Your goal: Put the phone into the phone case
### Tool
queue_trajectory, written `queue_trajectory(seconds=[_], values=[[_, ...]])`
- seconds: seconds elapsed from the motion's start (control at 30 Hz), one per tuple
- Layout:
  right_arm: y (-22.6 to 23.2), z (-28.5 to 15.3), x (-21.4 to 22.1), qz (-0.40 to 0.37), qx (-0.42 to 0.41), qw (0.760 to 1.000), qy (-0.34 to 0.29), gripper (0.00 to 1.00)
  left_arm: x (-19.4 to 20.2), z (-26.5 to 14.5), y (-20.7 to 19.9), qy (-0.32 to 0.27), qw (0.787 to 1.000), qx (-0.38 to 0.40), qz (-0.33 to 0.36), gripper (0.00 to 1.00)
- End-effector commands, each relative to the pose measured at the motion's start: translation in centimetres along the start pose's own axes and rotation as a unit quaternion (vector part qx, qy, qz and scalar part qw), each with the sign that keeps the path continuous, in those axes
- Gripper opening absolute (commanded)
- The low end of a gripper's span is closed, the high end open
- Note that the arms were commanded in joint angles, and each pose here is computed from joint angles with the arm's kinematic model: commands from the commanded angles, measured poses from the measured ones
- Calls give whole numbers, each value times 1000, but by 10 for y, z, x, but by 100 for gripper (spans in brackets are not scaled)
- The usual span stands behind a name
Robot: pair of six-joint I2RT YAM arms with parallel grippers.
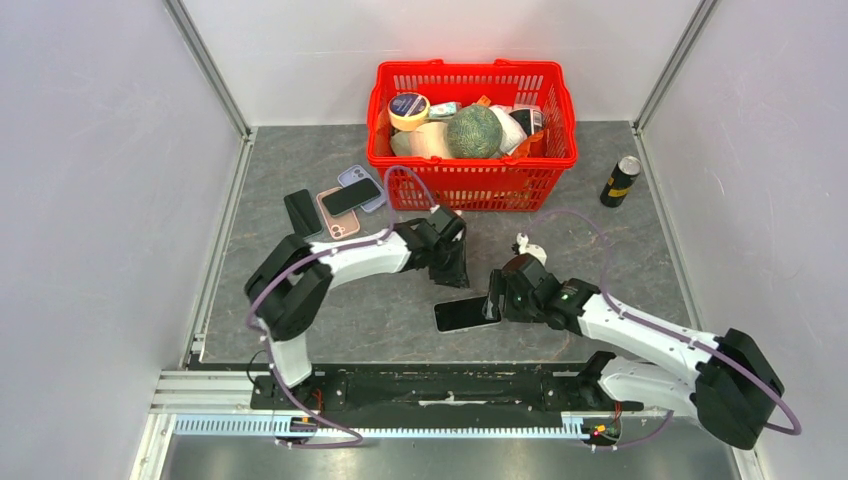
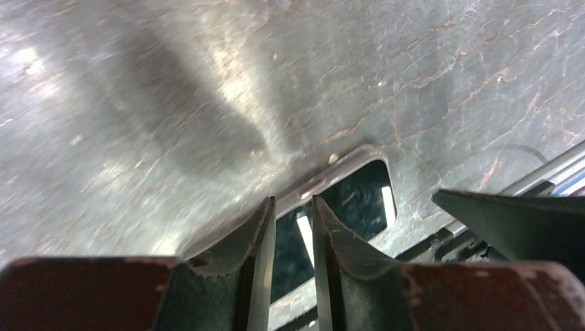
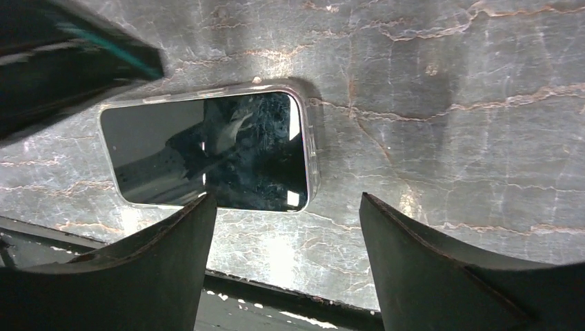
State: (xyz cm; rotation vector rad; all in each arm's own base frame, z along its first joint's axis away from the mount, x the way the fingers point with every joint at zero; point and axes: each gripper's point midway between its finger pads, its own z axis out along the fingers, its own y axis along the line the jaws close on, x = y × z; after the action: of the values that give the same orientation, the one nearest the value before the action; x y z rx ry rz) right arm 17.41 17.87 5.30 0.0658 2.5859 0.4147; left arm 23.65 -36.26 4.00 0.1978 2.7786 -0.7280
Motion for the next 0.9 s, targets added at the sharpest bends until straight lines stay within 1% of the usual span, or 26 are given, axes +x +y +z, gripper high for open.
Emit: queue_trajectory(seconds=[0.0, 0.17, 0.37, 0.7, 0.87], values=[[7, 12, 0, -10, -10, 1000, 8, 81, -5, -36, 15, -45, 999, -26, 4, 32], [8, 24, 3, -18, -5, 1000, 20, 76, 25, -45, 32, -29, 999, -20, -7, 34], [17, 32, 14, -22, -24, 998, 48, 68, 51, -49, 35, -9, 1000, 9, -12, 36], [11, 43, 47, -66, -8, 994, 91, 67, 64, -38, 47, 8, 1000, -12, -9, 37], [8, 47, 61, -82, 0, 991, 105, 65, 69, -30, 61, 21, 998, -51, 0, 36]])
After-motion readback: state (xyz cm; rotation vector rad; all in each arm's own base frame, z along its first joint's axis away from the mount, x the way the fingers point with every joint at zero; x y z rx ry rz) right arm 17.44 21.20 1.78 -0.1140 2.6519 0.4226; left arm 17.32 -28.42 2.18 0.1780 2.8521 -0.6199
